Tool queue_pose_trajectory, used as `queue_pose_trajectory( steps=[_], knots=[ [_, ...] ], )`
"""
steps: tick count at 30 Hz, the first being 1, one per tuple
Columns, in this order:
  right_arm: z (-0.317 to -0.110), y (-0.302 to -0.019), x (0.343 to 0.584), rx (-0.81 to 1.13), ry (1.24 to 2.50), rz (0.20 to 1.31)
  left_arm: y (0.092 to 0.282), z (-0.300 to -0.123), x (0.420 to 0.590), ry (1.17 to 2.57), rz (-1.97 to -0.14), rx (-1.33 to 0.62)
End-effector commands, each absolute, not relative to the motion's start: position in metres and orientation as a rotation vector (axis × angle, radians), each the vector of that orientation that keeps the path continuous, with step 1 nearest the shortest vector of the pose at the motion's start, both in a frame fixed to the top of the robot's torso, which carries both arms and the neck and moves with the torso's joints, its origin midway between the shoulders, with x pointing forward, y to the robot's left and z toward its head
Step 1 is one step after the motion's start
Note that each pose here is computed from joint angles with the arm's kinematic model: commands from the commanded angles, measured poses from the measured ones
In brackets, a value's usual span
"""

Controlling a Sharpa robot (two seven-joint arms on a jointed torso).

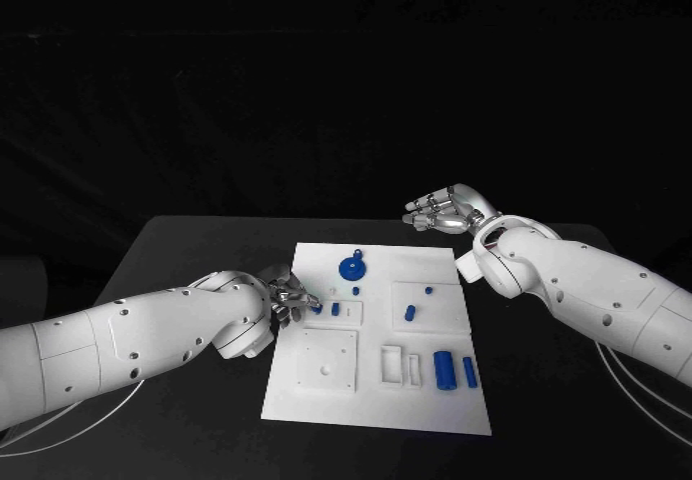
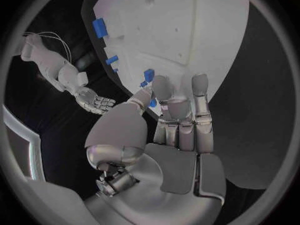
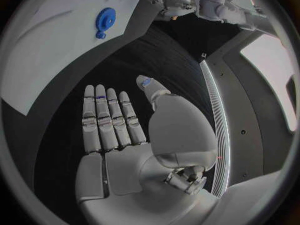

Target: Assemble the parts on the task board

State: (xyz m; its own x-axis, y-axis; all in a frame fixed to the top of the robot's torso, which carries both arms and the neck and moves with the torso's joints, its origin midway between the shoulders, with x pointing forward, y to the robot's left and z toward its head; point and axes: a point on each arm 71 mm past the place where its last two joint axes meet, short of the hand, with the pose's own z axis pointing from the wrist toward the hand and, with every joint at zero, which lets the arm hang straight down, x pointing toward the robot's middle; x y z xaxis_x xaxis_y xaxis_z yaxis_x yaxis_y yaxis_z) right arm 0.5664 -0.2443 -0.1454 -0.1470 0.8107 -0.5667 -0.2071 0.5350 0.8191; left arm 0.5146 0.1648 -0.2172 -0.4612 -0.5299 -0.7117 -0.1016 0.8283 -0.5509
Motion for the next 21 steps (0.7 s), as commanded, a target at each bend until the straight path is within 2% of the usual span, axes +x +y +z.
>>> queue_pose_trajectory(
  steps=[1,21],
  knots=[
    [-0.1452,-0.2437,0.5659,0.546,1.461,0.98,0.1624,-0.2175,0.5139,2.008,-0.529,-0.412],
    [-0.1458,-0.2442,0.5657,0.546,1.462,0.98,0.161,-0.2208,0.5132,2.006,-0.493,-0.35]
  ],
)
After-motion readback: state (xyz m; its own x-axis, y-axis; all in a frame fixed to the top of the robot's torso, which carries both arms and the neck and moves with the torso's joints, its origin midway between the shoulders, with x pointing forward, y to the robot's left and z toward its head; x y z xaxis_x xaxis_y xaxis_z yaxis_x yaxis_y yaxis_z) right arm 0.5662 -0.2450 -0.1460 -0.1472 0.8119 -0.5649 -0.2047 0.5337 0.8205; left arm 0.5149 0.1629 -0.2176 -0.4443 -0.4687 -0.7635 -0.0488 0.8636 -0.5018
